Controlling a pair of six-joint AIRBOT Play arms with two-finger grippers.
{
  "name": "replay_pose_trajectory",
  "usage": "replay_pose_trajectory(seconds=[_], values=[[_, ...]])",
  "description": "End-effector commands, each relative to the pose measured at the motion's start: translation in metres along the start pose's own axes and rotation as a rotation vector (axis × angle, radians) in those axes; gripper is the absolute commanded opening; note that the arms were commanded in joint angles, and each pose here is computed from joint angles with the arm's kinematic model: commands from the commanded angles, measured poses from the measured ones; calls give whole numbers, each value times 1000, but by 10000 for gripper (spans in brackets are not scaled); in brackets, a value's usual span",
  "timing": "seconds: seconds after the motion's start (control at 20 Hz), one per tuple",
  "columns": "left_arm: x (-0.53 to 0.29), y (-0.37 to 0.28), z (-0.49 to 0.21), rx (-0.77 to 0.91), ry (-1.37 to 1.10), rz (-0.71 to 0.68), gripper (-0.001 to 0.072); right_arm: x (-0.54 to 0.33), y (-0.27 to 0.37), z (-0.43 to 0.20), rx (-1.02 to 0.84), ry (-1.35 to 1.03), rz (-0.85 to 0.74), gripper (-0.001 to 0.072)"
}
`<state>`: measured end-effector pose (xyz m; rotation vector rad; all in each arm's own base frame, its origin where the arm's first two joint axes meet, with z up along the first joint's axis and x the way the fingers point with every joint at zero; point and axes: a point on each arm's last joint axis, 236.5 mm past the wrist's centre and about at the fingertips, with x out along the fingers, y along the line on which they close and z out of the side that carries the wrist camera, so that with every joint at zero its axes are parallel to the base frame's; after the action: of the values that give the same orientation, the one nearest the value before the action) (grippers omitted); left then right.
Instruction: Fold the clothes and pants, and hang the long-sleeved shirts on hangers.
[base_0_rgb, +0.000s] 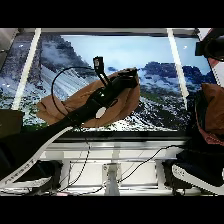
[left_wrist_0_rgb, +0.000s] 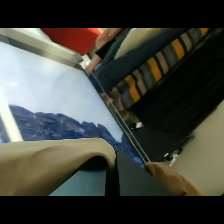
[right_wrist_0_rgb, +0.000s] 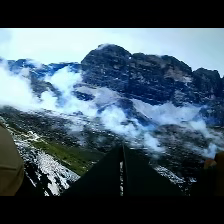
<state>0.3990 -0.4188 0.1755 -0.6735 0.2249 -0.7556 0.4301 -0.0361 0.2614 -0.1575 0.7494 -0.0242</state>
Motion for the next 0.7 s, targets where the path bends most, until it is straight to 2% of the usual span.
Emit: replay_pose_trajectory(seconds=[0.0,0.1,0.25,0.3,0.35,0.4,0.5,0.6,0.65], values=[[-3,2,-2,-13,40,25,22,8,-26,-12,45,37,-40,30],[-17,26,-14,12,177,132,22,21,-27,-23,49,70,-38,30],[-54,81,-31,144,429,313,27,43,-21,-44,50,118,-21,30],[-67,98,-36,167,499,362,128,51,-18,-50,52,131,-12,30],[-81,113,-40,179,564,406,449,58,-15,-57,56,145,0,30],[-95,127,-43,169,623,454,685,64,-11,-64,59,157,10,30],[-119,145,-36,152,687,526,679,74,-7,-80,61,198,20,30],[-130,149,6,255,615,557,549,79,-5,-91,60,230,24,30],[-137,148,32,305,566,572,529,81,-5,-94,59,236,25,30]])
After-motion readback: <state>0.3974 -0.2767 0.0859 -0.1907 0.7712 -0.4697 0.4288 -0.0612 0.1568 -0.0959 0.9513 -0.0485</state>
